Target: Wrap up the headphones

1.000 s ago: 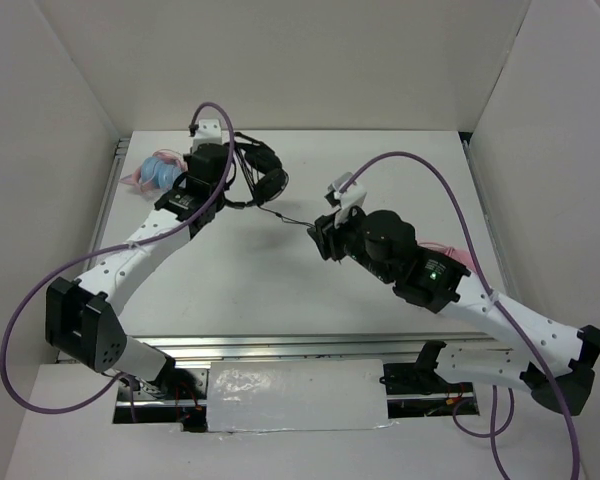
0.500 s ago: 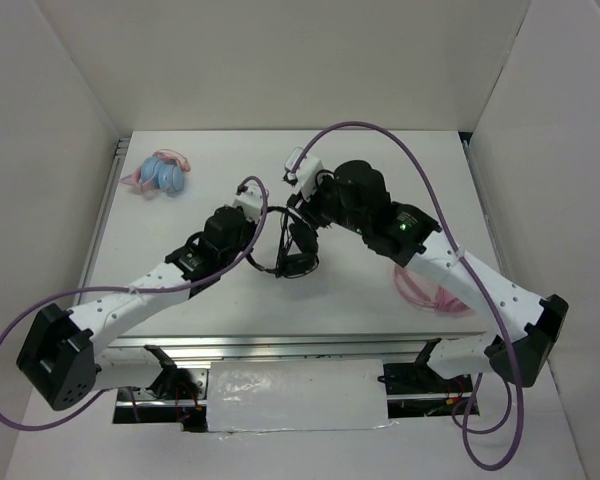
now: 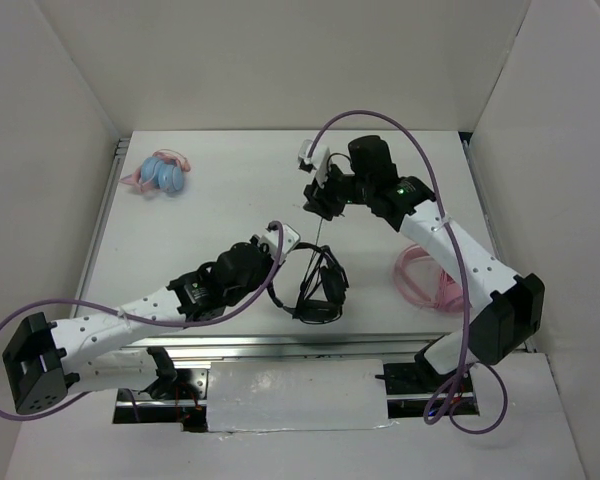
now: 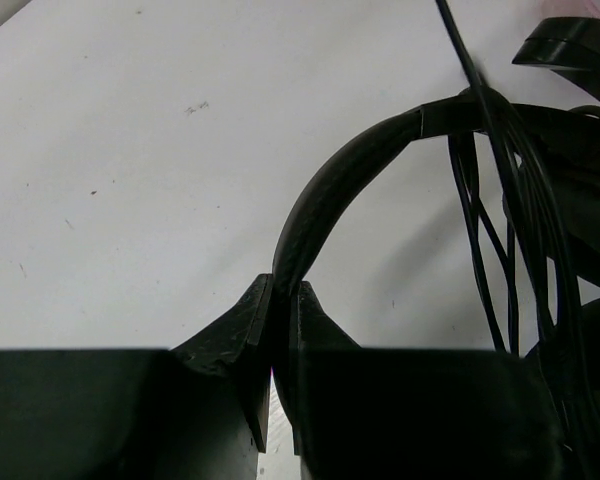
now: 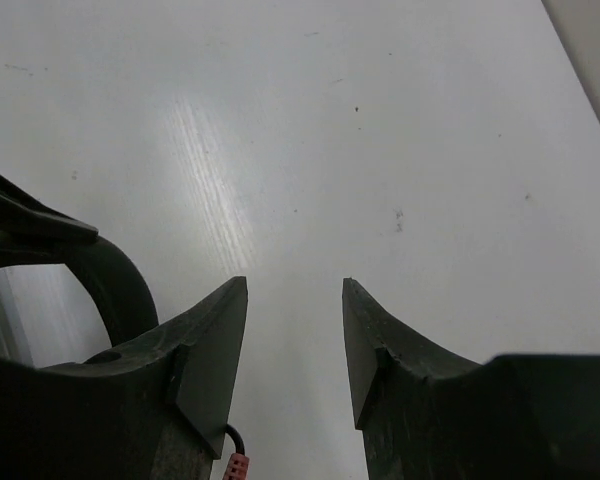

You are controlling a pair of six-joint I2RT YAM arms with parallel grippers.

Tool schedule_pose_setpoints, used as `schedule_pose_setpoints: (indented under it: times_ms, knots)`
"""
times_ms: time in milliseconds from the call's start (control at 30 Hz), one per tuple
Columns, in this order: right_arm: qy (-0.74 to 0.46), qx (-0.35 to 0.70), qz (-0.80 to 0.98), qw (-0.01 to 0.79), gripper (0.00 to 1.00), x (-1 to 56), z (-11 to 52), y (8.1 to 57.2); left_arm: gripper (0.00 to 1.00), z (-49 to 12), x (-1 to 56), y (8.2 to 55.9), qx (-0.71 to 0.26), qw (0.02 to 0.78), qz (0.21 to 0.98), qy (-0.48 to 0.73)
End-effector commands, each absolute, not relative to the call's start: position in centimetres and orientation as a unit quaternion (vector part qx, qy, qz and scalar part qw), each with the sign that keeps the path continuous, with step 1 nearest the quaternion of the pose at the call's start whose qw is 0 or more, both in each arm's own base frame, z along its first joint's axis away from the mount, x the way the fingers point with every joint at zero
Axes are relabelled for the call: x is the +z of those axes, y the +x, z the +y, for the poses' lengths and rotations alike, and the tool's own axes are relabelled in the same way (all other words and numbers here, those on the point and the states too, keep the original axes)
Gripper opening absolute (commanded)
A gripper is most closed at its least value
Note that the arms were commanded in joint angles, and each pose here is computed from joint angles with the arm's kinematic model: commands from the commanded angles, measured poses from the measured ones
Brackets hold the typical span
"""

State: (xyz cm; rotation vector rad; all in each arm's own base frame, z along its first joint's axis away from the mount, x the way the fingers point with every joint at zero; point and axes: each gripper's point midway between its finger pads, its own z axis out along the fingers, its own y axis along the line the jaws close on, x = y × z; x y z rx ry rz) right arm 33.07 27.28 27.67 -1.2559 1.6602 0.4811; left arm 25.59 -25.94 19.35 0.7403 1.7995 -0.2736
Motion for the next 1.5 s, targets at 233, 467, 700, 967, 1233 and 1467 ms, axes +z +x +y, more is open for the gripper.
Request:
schedule_pose_setpoints:
  times_ms: [233, 467, 700, 967, 1233, 1467]
  knots:
    - [-0.444, 0.271, 0.674, 0.524, 0.00, 28.1, 24.1, 34.0, 0.00, -25.7, 19.7, 25.3, -0.115, 0.559, 0.766, 0.296]
    - [-0.390, 0.318, 0.713, 0.489, 0.00, 24.3, 22.8, 35.6, 0.00, -27.2, 21.6, 24.2, -0.169, 0.561, 0.747, 0.314]
    - [-0.341, 0.370, 0.740, 0.446, 0.17, 21.1, 23.1, 36.5, 0.00, -26.3, 23.3, 25.3, -0.187, 0.570, 0.751, 0.275]
    - [-0.288, 0.397, 0.759, 0.428, 0.95, 21.0, 23.1, 38.7, 0.00, -24.0, 23.7, 28.2, -0.177, 0.575, 0.771, 0.211]
    - [-0.167, 0.401, 0.763, 0.478, 1.00, 25.5, 20.7, 44.8, 0.00, -20.7, 22.4, 31.9, -0.164, 0.557, 0.803, 0.134]
    - [-0.058, 0.393, 0.759, 0.515, 1.00, 26.9, 15.6, 48.4, 0.00, -12.9, 19.8, 35.9, -0.101, 0.529, 0.842, -0.018]
